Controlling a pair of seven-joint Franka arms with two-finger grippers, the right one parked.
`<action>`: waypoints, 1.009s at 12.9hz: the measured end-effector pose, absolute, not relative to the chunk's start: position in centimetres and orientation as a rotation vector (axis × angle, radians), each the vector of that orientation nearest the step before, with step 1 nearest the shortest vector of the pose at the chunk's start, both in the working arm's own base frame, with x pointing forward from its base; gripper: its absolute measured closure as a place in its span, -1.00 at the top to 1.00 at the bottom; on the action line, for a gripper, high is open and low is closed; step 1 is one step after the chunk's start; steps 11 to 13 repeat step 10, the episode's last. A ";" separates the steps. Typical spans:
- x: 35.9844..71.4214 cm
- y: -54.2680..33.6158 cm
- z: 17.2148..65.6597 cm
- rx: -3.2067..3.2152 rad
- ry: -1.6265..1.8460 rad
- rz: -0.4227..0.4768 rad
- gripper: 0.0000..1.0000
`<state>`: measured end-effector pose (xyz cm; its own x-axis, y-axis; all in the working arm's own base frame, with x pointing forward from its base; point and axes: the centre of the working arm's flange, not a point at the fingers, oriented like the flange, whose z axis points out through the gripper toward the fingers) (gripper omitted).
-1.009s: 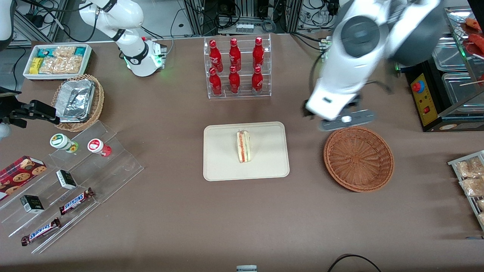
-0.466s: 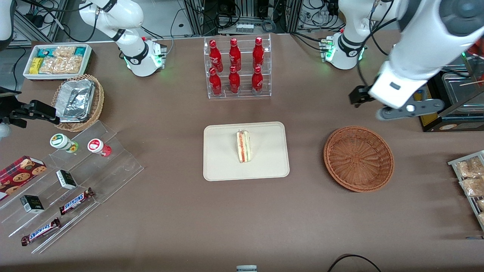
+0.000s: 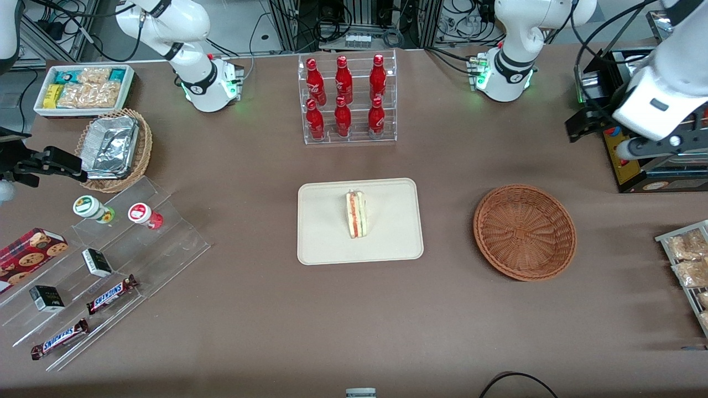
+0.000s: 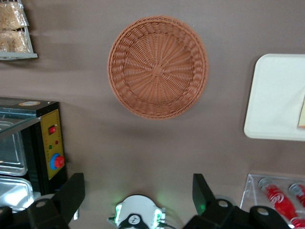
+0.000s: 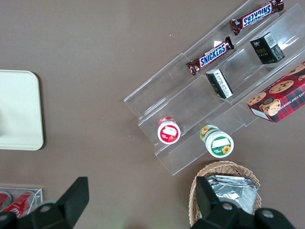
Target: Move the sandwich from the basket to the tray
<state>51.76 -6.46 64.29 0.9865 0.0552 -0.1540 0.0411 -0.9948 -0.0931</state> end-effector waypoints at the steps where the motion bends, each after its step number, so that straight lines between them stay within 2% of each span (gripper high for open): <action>1: 51.3 -5.2 64.4 -3.048 -0.045 0.245 1.00; 3: 50.6 -3.8 64.6 -3.071 -0.035 0.244 1.00; 8: 51.5 -2.9 64.6 -3.106 -0.053 0.161 1.00; 13: 52.3 -3.2 64.5 -3.113 -0.048 0.150 1.00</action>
